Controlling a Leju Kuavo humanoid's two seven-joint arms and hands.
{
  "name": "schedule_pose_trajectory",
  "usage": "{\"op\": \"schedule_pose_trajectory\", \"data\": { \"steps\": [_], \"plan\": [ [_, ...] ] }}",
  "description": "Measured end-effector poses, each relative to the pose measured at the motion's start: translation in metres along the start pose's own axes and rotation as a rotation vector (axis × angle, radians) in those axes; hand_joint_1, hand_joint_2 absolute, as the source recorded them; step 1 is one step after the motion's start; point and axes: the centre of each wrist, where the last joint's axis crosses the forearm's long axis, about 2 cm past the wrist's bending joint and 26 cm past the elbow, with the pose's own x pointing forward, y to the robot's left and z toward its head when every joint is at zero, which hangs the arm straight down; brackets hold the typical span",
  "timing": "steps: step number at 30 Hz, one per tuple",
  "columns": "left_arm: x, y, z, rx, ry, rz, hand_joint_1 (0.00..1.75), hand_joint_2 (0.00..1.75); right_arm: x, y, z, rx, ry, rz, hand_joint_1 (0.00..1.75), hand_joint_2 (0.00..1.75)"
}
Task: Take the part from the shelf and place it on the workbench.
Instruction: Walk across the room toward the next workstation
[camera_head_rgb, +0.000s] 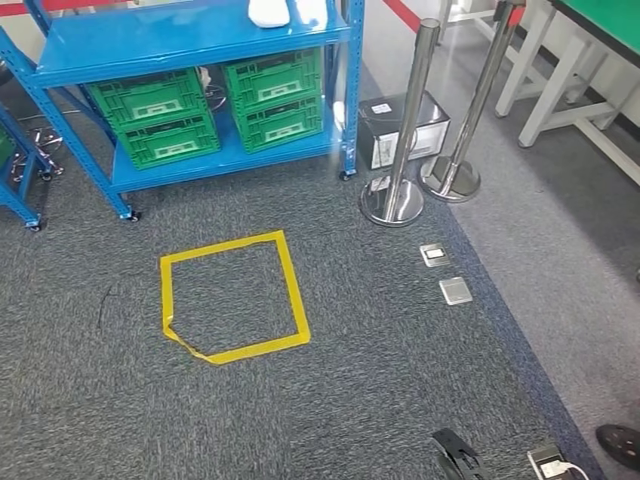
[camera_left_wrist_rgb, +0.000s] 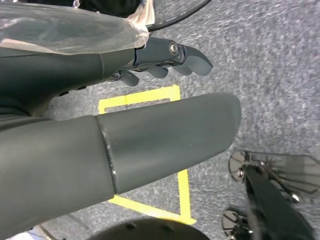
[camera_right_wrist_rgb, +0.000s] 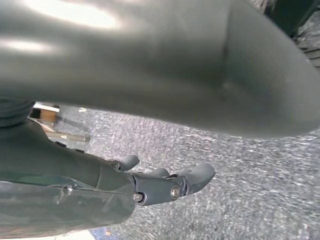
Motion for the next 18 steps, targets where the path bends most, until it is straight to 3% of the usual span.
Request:
{"op": "schedule_pose_trajectory", "data": {
  "steps": [18],
  "plan": [
    [0.0002, 0.0024, -0.0002, 0.001, -0.001, -0.002, 0.00, 0.00, -0.0005, -0.0019, -0.0001, -0.001, -0.008, -0.003, 0.00, 0.00]
  ]
}}
